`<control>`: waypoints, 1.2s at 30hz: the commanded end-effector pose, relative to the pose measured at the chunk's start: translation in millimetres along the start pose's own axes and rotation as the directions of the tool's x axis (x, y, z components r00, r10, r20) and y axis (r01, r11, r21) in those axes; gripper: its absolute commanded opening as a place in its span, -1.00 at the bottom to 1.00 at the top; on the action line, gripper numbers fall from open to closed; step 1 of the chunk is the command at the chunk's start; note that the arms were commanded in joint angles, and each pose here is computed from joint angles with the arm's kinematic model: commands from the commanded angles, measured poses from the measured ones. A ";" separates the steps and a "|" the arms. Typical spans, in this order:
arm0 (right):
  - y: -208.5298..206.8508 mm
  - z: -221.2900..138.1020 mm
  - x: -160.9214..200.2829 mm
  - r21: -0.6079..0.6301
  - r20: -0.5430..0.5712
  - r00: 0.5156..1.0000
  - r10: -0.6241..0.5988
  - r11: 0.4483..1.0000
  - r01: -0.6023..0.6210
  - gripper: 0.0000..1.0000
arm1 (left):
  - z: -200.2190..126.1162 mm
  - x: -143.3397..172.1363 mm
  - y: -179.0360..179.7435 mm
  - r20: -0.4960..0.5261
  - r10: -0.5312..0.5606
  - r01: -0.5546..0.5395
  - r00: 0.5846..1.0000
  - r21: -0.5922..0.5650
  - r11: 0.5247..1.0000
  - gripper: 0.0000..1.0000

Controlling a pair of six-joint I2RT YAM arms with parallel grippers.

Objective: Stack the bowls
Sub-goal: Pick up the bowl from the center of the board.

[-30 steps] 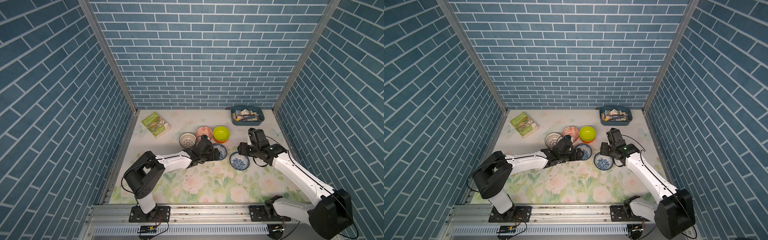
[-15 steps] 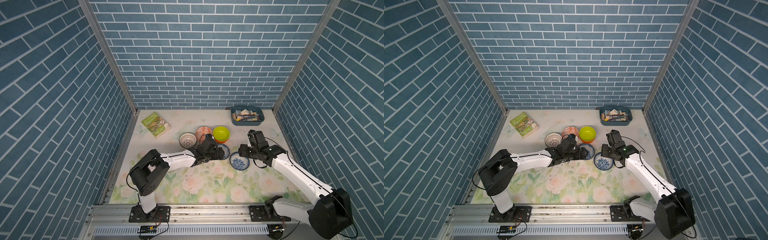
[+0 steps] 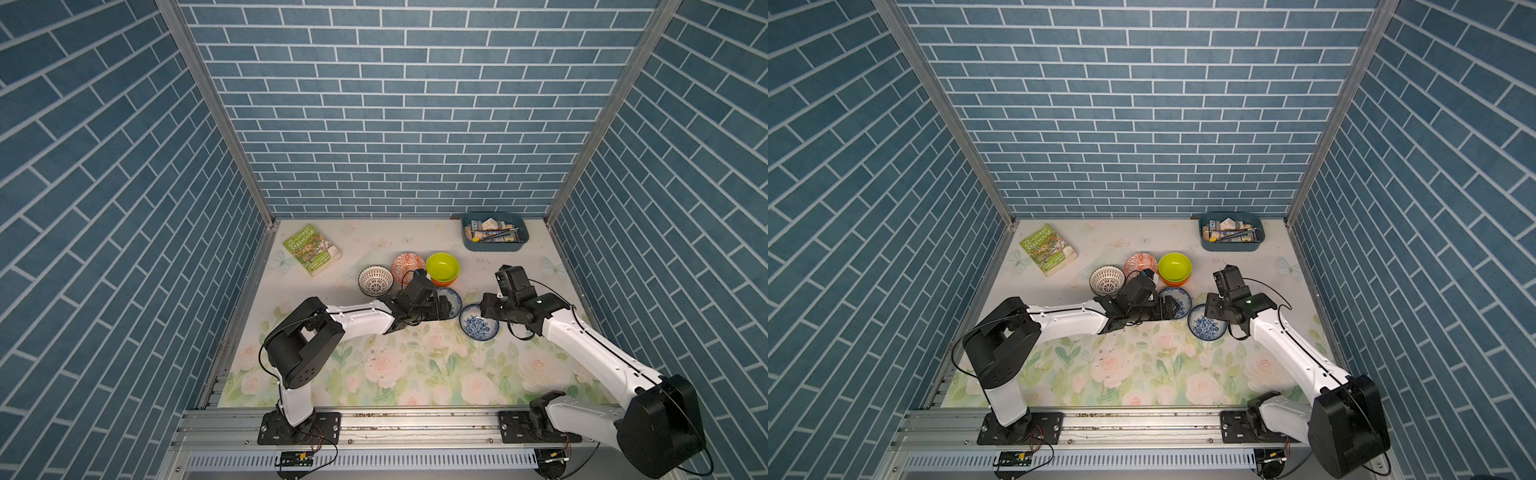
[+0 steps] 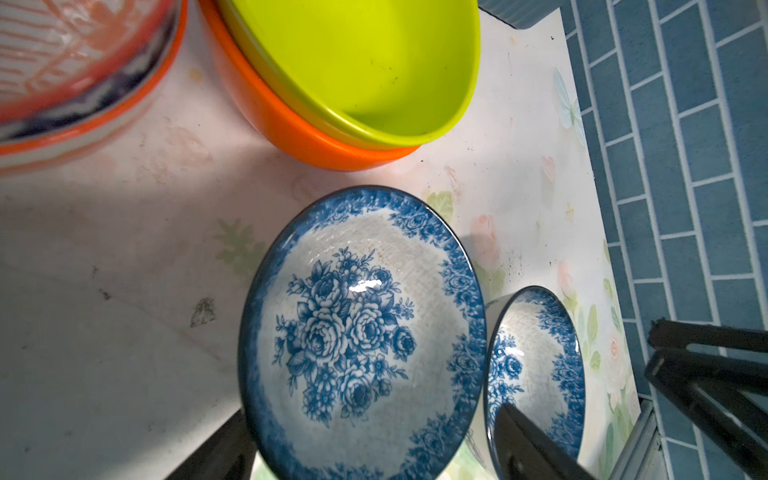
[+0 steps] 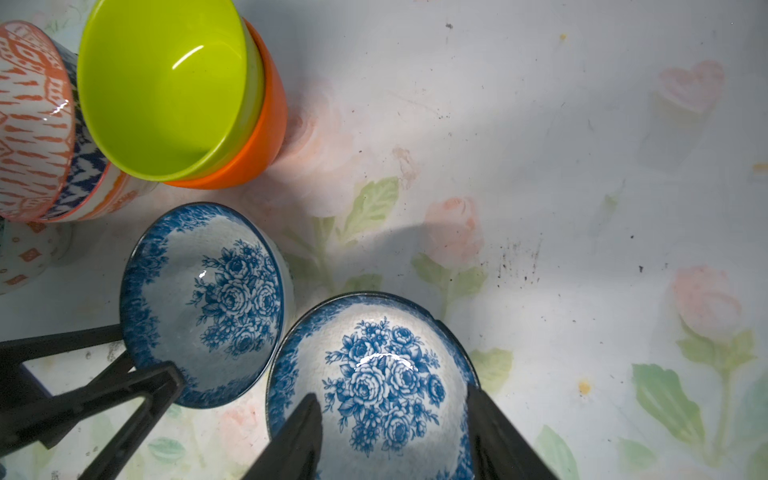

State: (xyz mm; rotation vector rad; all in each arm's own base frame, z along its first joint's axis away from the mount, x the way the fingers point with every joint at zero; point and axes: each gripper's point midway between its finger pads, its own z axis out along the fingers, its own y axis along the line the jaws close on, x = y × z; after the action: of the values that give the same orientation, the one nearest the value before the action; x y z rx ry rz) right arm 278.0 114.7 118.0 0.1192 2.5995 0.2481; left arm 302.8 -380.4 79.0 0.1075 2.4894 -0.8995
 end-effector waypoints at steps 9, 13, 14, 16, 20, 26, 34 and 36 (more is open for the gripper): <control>-22.8 10.4 19.4 0.054 -0.023 0.995 0.100 0.994 -0.098 0.12 | -3.0 -6.6 -14.0 0.024 0.015 -0.016 1.000 0.037 0.999 0.85; -32.7 12.0 27.3 0.075 -0.031 0.992 0.123 0.990 -0.121 0.10 | -2.4 -5.0 -13.2 0.022 0.017 -0.017 1.000 0.040 0.999 0.86; -35.1 12.5 29.3 0.079 -0.033 0.991 0.131 0.989 -0.128 0.11 | -2.2 -4.6 -12.7 0.021 0.016 -0.017 1.000 0.039 0.999 0.86; -37.3 13.7 32.7 0.080 -0.037 0.990 0.139 0.987 -0.136 0.12 | -2.0 -4.1 -12.2 0.021 0.017 -0.018 1.000 0.039 0.999 0.86; -38.8 17.4 39.7 0.071 -0.052 0.987 0.152 0.986 -0.149 0.15 | -0.8 -2.8 -11.4 0.019 0.017 -0.018 1.000 0.041 0.999 0.86; -40.2 27.7 49.3 0.057 -0.082 0.980 0.180 0.983 -0.176 0.03 | 1.8 0.0 -11.5 0.011 0.017 -0.017 1.000 0.048 0.999 0.86; -43.3 29.4 49.7 0.065 -0.079 0.977 0.197 0.979 -0.192 -0.51 | 5.5 3.0 -11.4 0.001 0.018 -0.018 1.000 0.049 0.999 0.86; -45.8 28.6 49.7 0.076 -0.076 0.977 0.199 0.978 -0.194 -0.65 | 6.5 3.3 -11.4 -0.001 0.017 -0.017 1.000 0.048 0.999 0.86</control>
State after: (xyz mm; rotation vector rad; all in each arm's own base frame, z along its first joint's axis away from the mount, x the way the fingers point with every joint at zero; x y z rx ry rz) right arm 249.3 84.7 63.1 0.3684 2.6793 0.2523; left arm 304.1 -385.7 83.0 0.1155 2.4677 -0.9290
